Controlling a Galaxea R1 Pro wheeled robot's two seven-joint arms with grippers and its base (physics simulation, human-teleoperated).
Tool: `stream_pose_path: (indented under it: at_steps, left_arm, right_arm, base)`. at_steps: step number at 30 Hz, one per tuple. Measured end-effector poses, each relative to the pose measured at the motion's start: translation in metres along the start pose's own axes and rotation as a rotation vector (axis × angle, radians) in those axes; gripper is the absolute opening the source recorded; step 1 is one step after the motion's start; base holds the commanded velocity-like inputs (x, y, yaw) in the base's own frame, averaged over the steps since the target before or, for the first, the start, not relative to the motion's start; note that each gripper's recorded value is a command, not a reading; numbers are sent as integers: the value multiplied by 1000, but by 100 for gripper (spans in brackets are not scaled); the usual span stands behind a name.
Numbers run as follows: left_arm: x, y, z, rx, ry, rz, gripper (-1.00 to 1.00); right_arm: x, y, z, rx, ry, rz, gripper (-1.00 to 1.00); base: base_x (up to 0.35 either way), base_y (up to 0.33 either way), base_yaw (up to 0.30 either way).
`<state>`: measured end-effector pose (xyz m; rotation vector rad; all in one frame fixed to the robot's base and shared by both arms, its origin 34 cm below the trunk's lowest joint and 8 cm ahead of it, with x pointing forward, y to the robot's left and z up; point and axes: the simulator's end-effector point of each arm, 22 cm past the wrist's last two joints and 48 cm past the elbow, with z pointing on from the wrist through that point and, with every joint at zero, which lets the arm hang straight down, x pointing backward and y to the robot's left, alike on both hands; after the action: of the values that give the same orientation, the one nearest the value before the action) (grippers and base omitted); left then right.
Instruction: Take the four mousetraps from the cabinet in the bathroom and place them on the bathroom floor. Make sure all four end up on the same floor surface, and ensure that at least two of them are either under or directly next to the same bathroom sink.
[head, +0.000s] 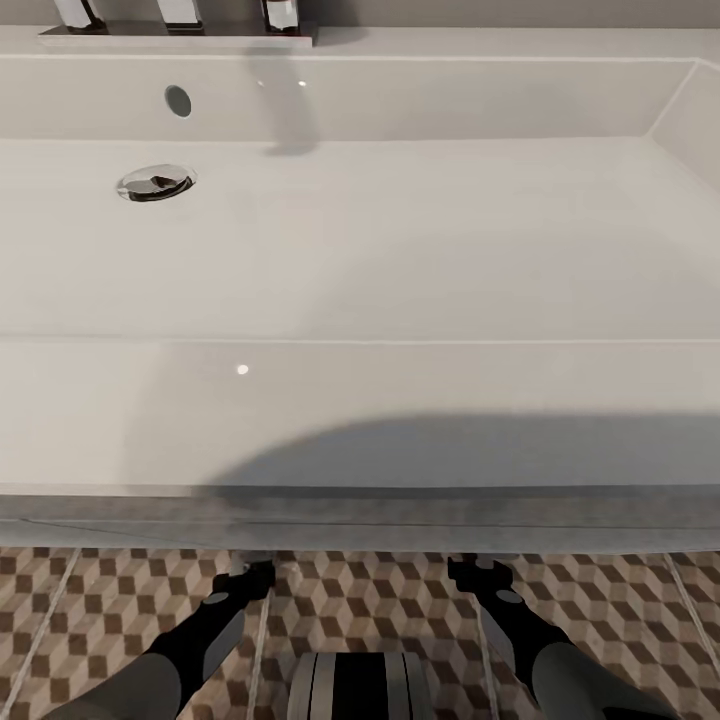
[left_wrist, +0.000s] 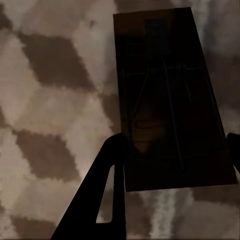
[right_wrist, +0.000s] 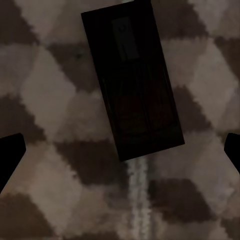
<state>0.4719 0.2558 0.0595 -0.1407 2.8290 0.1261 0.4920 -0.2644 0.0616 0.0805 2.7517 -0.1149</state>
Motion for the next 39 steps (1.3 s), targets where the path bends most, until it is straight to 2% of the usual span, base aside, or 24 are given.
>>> stream_pose_path:
  at_steps: [10, 30, 39]
  left_arm:
    - [0, 1, 1, -1, 15, -1, -100]
    - [-29, -4, 4, 4, -16, -10, -100]
    - [-27, -4, 4, 0, -10, -7, -100]
  right_arm:
    - [0, 0, 0, 0, 0, 0, 100]
    - [0, 0, 0, 0, 0, 0, 100]
    - [0, 0, 0, 0, 0, 0, 100]
  base:
    - [0, 0, 0]
    - [0, 0, 0]
    - [0, 0, 0]
